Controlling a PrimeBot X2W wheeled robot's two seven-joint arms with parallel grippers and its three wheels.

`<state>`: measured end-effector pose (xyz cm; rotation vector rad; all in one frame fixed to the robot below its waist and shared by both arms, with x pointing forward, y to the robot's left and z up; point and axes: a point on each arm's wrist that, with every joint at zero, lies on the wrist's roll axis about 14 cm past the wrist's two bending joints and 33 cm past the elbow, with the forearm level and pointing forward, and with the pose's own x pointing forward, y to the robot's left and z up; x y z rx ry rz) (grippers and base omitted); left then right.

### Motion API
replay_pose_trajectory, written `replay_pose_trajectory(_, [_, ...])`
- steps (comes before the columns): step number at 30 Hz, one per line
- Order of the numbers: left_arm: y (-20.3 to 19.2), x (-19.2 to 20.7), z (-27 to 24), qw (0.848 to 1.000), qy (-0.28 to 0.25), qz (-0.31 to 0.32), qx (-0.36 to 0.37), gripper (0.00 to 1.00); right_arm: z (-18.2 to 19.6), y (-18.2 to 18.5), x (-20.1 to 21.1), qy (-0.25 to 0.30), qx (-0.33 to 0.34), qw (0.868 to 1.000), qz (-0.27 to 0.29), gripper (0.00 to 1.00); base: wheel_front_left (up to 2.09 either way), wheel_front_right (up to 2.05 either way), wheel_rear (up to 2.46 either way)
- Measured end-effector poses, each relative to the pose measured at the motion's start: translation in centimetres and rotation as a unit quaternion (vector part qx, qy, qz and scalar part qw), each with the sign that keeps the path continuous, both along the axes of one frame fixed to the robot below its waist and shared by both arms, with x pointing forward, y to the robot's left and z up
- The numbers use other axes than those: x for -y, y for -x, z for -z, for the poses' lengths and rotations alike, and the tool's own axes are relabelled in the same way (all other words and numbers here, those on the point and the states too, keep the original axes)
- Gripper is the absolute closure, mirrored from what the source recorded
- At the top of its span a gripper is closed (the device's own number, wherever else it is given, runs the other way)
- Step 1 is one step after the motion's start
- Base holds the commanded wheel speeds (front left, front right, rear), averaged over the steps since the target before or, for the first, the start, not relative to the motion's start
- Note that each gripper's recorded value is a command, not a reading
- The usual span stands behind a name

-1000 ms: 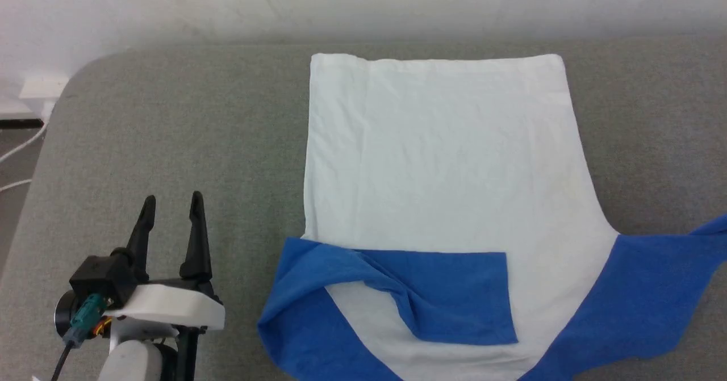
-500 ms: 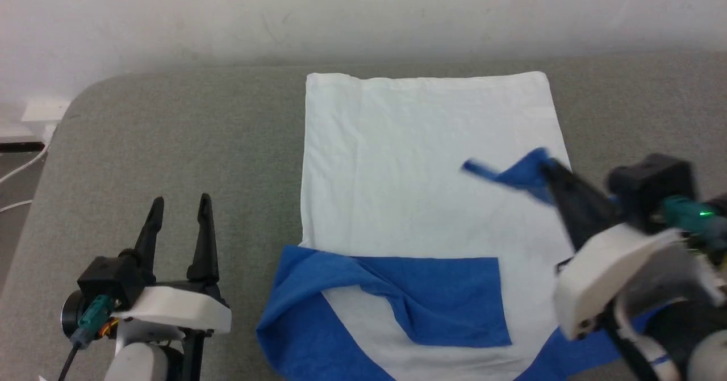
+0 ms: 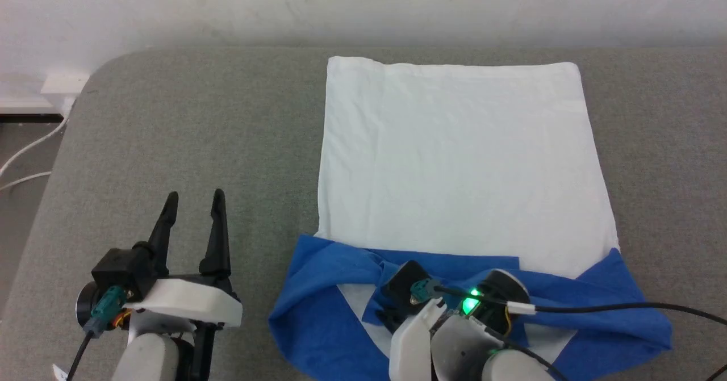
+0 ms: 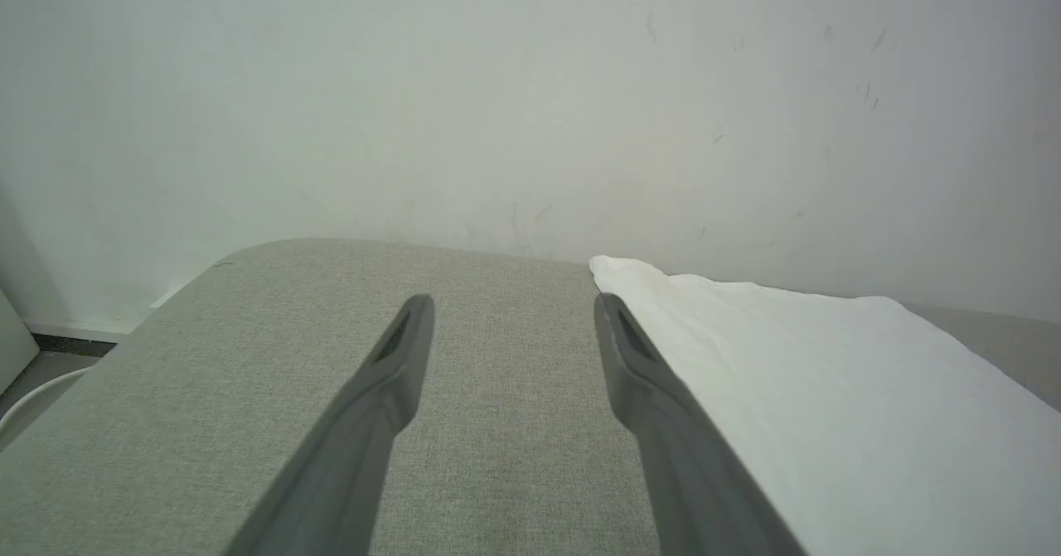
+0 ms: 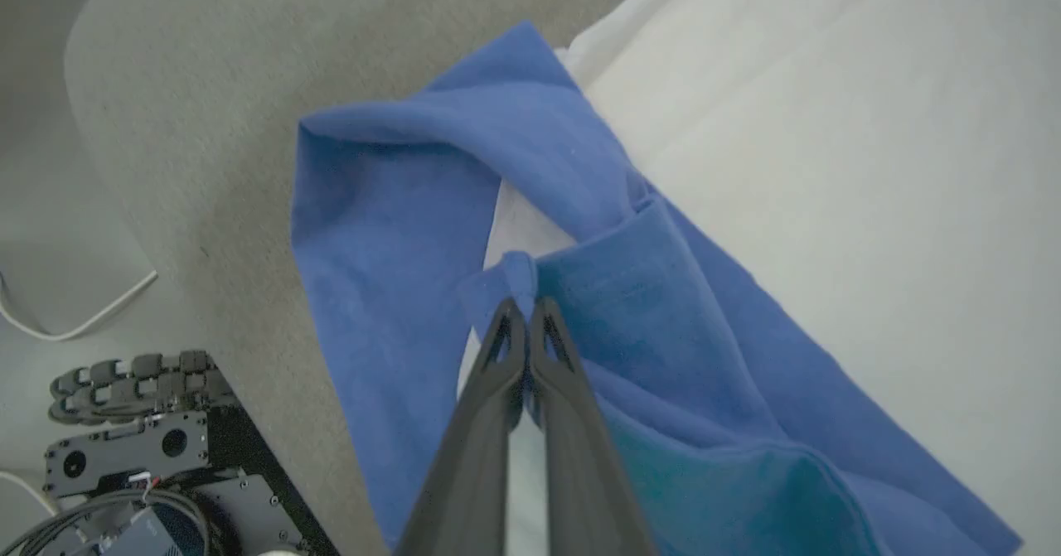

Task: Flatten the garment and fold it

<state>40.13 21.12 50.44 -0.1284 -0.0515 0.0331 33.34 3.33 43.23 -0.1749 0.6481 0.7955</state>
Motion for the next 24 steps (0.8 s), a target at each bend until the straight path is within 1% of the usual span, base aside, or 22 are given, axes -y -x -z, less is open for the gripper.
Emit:
replay_pose_trajectory(3, [-0.1, -0.2, 0.4, 1.000, 0.002, -0.003, -0.005, 0.00, 2.7, 1.3, -0.4, 0.021, -0.040, 0.999, -0.018, 1.00, 0.00, 0.00, 0.00])
replay_pose_trajectory(7, [-0.1, -0.4, 1.1, 1.000, 0.002, -0.005, -0.013, 0.00, 4.7, 2.3, -0.4, 0.035, -0.077, 0.996, -0.026, 1.00, 0.00, 0.00, 0.00])
replay_pose_trajectory(8, [-0.1, -0.4, 1.1, 1.000, 0.002, -0.005, -0.013, 0.00, 4.7, 2.3, -0.4, 0.030, -0.081, 0.996, -0.024, 0.67, 0.00, 0.00, 0.00])
replay_pose_trajectory(9, [-0.2, -0.3, 1.1, 1.000, 0.002, -0.004, -0.013, 0.00, 4.5, 2.2, -0.5, 0.021, -0.082, 0.996, -0.021, 0.00, 0.00, 0.00, 0.00])
replay_pose_trajectory(12, [-0.3, -0.1, 1.3, 1.000, 0.002, 0.000, -0.014, 0.00, 2.7, 1.0, -0.5, -0.021, -0.066, 0.998, 0.001, 0.00, 0.00, 0.00, 0.00])
replay_pose_trajectory(14, [-0.4, 0.2, 1.3, 1.000, 0.003, 0.007, -0.013, 0.00, 0.3, -0.4, -0.6, -0.070, -0.036, 0.997, 0.021, 0.00, 0.00, 0.00, 0.00])
replay_pose_trajectory(16, [-0.5, 0.5, 1.2, 1.000, 0.002, 0.012, -0.012, 0.00, -2.6, -1.5, -0.8, -0.123, -0.001, 0.992, 0.034, 0.00, 0.00, 0.00, 0.00])
replay_pose_trajectory(18, [-0.6, 0.8, 1.1, 1.000, 0.001, 0.019, -0.011, 0.00, -5.8, -2.6, -0.4, -0.173, 0.042, 0.983, 0.052, 0.00, 0.00, 0.00, 0.00])
replay_pose_trajectory(20, [-0.8, 1.1, 1.1, 1.000, -0.001, 0.027, -0.010, 0.00, -8.7, -4.2, 1.2, -0.204, 0.098, 0.970, 0.084, 0.00, 0.00, 0.00, 0.00])
replay_pose_trajectory(22, [-1.1, 1.5, 1.0, 0.999, -0.003, 0.036, -0.009, 0.00, -11.2, -5.8, 3.9, -0.225, 0.153, 0.954, 0.127, 0.00, 0.00, 0.00, 0.00])
replay_pose_trajectory(24, [-1.6, 2.1, 0.7, 0.999, -0.007, 0.050, -0.005, 0.00, -13.2, -6.8, 7.2, -0.236, 0.205, 0.934, 0.173, 0.00, 0.00, 0.00, 0.00])
